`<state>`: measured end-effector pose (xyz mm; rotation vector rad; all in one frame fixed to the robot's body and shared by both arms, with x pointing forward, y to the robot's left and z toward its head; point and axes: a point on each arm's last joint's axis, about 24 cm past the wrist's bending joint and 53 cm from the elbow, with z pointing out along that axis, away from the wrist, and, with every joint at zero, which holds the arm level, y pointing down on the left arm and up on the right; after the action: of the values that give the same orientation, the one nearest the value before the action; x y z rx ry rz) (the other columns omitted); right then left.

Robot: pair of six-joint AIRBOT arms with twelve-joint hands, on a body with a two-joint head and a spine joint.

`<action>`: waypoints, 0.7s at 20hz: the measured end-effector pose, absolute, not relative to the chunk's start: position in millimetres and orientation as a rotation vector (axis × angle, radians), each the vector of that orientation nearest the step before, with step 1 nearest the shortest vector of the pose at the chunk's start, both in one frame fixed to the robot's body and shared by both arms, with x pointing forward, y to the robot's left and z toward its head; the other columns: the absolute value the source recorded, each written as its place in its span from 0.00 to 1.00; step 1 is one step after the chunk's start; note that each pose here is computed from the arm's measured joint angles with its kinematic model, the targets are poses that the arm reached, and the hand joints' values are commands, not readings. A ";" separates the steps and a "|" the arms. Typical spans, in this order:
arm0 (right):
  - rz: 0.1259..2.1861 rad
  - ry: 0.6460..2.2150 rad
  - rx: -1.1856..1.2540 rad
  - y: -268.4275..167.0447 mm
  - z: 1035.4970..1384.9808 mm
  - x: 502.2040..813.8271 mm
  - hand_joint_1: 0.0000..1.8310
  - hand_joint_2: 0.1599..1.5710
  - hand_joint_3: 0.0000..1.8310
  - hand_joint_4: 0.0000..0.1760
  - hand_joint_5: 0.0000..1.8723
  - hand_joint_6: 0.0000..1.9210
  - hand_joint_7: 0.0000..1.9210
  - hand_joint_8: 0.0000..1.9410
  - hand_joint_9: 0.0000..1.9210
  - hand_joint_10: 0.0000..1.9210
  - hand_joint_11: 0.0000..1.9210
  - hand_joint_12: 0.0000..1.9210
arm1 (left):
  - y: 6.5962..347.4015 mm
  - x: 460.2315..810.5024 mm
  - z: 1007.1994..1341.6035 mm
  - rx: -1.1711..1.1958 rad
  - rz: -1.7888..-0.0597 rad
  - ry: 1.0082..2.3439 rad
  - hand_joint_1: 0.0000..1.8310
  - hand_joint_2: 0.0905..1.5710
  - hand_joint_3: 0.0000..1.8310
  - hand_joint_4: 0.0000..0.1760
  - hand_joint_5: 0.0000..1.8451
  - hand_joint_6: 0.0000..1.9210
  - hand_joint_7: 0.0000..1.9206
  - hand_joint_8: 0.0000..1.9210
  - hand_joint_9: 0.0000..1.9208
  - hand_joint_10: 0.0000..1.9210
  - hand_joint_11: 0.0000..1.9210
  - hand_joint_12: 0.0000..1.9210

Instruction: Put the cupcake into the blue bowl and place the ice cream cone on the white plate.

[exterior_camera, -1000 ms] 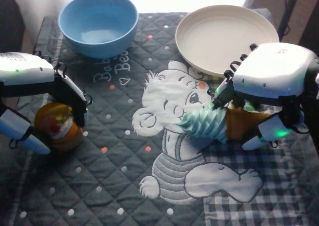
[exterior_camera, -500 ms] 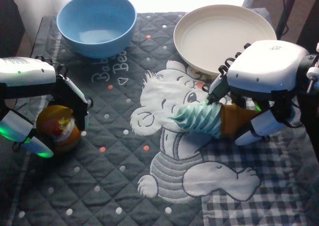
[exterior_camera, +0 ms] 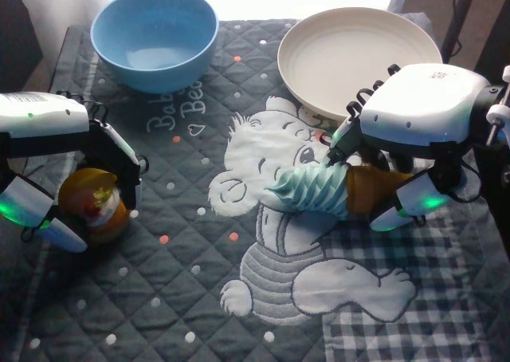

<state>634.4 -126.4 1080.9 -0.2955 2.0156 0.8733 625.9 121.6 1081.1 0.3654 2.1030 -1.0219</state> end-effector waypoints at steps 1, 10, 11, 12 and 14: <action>0.872 2.016 -0.296 -126.5 1080.8 634.4 0.69 0.64 0.00 0.00 0.51 0.47 0.65 0.34 0.75 0.03 0.52 0.63 | 121.6 625.9 1081.0 0.366 -1.021 2.103 0.76 0.65 0.00 0.00 0.58 0.46 0.61 0.27 0.51 0.55 0.41 0.61; 0.929 1.803 -0.280 -130.9 1165.2 649.8 0.70 0.64 0.00 0.00 0.51 0.46 0.64 0.37 0.80 0.04 0.58 0.63 | 123.8 649.4 1152.8 0.336 -1.092 1.899 0.76 0.64 0.00 0.00 0.60 0.43 0.64 0.20 0.55 0.49 0.46 0.56; 0.942 1.790 -0.291 -126.3 1168.2 647.8 0.70 0.65 0.00 0.00 0.50 0.46 0.64 0.38 0.80 0.04 0.59 0.62 | 133.7 655.6 1169.0 0.302 -1.092 1.859 0.76 0.63 0.00 0.00 0.61 0.42 0.65 0.18 0.55 0.49 0.46 0.56; 0.953 1.776 -0.287 -125.0 1172.7 648.2 0.70 0.65 0.00 0.00 0.50 0.46 0.64 0.38 0.80 0.04 0.59 0.62 | 137.2 658.9 1176.6 0.281 -1.097 1.841 0.76 0.63 0.00 0.00 0.61 0.42 0.65 0.18 0.55 0.49 0.46 0.56; 0.970 1.750 -0.276 -124.8 1181.6 649.5 0.70 0.66 0.00 0.00 0.49 0.48 0.62 0.41 0.81 0.03 0.61 0.58 | 144.6 664.3 1192.9 0.245 -1.111 1.801 0.76 0.64 0.00 0.00 0.57 0.45 0.63 0.25 0.58 0.47 0.48 0.52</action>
<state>649.5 -124.8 1181.6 -0.2756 1.7504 0.9702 664.3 144.6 1192.9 0.2449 1.8014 -1.1107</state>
